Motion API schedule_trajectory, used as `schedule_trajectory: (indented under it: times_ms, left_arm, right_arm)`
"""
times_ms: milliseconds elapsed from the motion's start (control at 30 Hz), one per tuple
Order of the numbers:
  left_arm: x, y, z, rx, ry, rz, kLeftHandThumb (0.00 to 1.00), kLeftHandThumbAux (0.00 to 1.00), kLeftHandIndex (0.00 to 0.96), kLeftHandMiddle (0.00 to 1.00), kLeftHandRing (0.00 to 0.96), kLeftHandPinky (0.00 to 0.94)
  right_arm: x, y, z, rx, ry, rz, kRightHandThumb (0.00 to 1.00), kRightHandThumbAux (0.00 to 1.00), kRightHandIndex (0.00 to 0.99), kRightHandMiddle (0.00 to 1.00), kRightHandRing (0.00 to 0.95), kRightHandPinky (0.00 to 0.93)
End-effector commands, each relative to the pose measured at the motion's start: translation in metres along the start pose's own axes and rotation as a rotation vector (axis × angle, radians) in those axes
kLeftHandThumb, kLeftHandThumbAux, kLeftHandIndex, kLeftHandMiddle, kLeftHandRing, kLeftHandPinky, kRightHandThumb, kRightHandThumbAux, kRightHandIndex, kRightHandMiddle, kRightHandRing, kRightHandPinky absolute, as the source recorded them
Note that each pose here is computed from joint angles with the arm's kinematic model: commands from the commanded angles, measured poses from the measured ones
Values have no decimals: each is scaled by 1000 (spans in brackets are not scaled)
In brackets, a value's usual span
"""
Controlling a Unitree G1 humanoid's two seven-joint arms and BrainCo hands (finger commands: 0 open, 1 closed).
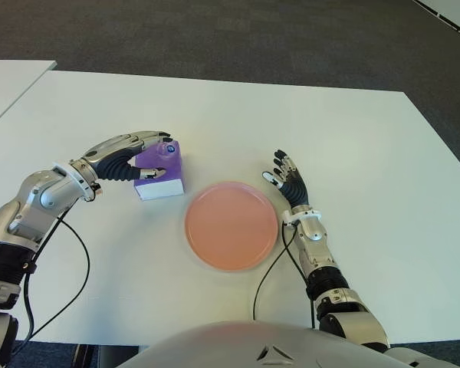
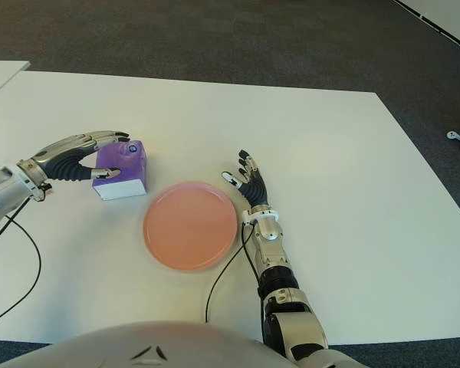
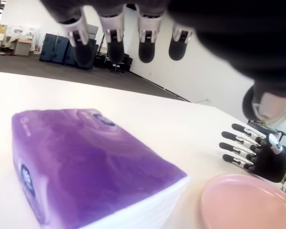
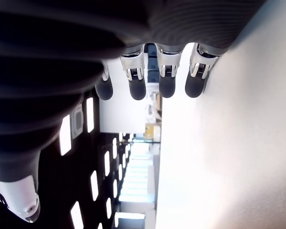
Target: Put the tissue paper into the plate.
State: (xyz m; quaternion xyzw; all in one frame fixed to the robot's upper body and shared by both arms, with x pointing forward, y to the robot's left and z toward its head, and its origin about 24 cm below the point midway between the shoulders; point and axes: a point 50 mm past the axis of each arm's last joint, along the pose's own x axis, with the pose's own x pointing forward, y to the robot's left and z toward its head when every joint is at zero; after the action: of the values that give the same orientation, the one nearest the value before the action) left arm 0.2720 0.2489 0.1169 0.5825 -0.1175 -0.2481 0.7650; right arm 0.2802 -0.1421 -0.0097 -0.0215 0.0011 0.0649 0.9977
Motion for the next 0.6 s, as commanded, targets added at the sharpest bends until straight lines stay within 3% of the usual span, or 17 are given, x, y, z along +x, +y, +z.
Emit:
schedule_trajectory:
  times_ms: [33,233,600]
  left_arm:
    - [0,-6,-6,1,42,1,191,314,0,0,0,0]
    - [1,-10,-8,15,54,3,185,305,0,0,0,0]
    - [10,-21,-15,173,76,16,150,303,0,0,0,0]
  right_arm:
    - [-31,1,-45,23,234,-8,0,624,0,1,0,0]
    - [-31,0,-45,21,237,-8,0,619,0,3,0,0]
    - [-31,-2,-46,18,242,-10,0,616,0,0,0,0]
